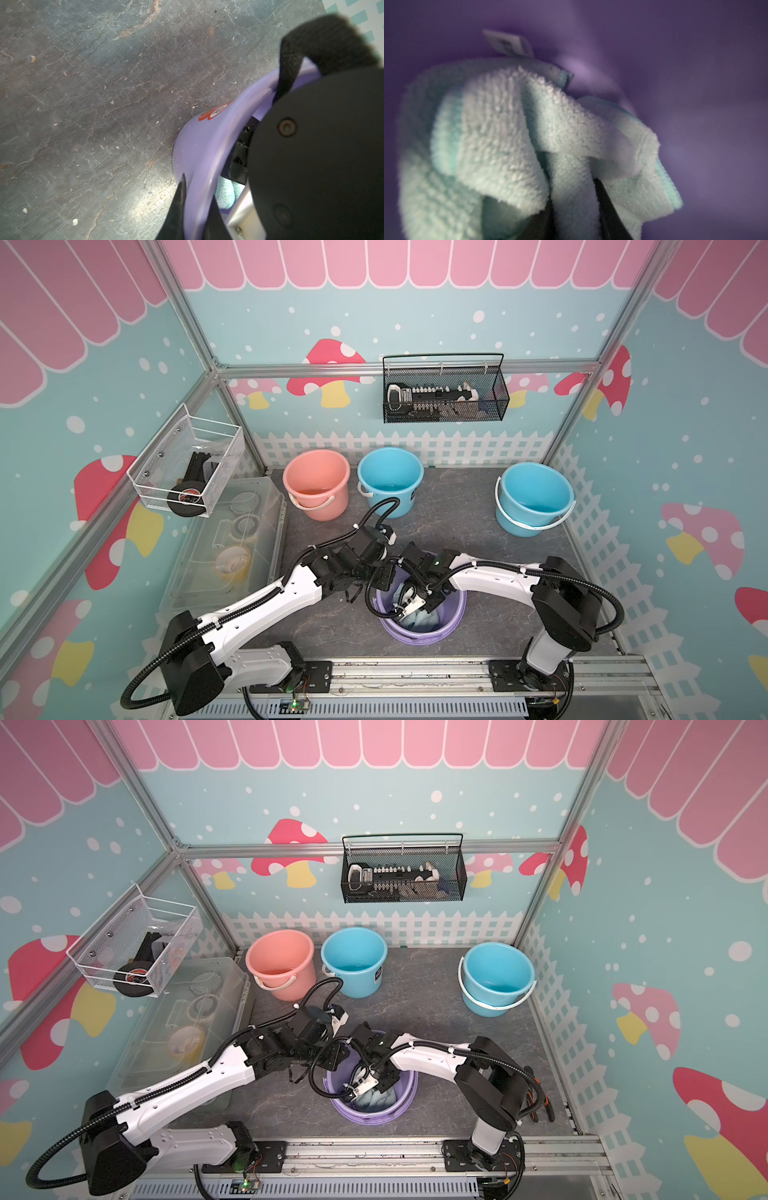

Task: Wipe the inside of the bucket with a cloth
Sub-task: Wipe the dirt from the inside of the bucket.

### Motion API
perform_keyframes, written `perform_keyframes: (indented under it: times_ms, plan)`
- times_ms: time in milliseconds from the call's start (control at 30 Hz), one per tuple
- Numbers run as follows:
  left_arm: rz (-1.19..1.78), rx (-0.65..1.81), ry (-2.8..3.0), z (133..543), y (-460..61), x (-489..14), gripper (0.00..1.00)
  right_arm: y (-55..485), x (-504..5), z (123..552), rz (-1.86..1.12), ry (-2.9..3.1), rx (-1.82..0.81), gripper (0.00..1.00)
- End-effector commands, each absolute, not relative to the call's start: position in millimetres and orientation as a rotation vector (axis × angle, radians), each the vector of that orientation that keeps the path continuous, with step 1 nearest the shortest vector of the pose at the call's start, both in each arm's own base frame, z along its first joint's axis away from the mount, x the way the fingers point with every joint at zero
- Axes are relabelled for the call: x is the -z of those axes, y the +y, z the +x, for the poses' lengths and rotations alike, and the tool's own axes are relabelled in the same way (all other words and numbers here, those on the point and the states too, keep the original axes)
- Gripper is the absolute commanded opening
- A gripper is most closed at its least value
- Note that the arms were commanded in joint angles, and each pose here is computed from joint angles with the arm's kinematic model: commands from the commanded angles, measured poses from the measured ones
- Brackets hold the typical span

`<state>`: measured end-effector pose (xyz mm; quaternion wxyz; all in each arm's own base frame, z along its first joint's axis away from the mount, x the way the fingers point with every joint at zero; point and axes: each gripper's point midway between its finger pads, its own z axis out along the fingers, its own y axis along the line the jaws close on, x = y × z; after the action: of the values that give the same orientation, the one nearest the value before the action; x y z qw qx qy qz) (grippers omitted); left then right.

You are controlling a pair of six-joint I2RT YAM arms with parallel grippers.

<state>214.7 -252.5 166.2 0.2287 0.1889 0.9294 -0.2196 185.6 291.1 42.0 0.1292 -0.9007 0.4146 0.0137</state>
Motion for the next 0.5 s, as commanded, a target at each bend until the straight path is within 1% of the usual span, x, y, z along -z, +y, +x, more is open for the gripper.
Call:
perform_keyframes:
  times_ms: [0, 133, 200, 300, 467]
  plan:
    - [0.549, 0.657, 2.500, 218, -267, -184, 0.00, 303, -49, 188, -2.524, 1.163, -0.017, 0.20]
    - [0.557, 0.653, 2.506, 218, -268, -184, 0.00, 307, -65, 201, -2.424, 1.109, 0.084, 0.11]
    - [0.555, 0.651, 2.511, 218, -268, -182, 0.00, 309, -75, 209, -2.376, 1.079, 0.142, 0.08]
    - [0.556, 0.650, 2.521, 217, -269, -180, 0.00, 312, -91, 220, -2.304, 1.025, 0.245, 0.07]
    - [0.561, 0.646, 2.530, 216, -271, -178, 0.00, 313, -111, 233, -2.236, 0.948, 0.386, 0.07]
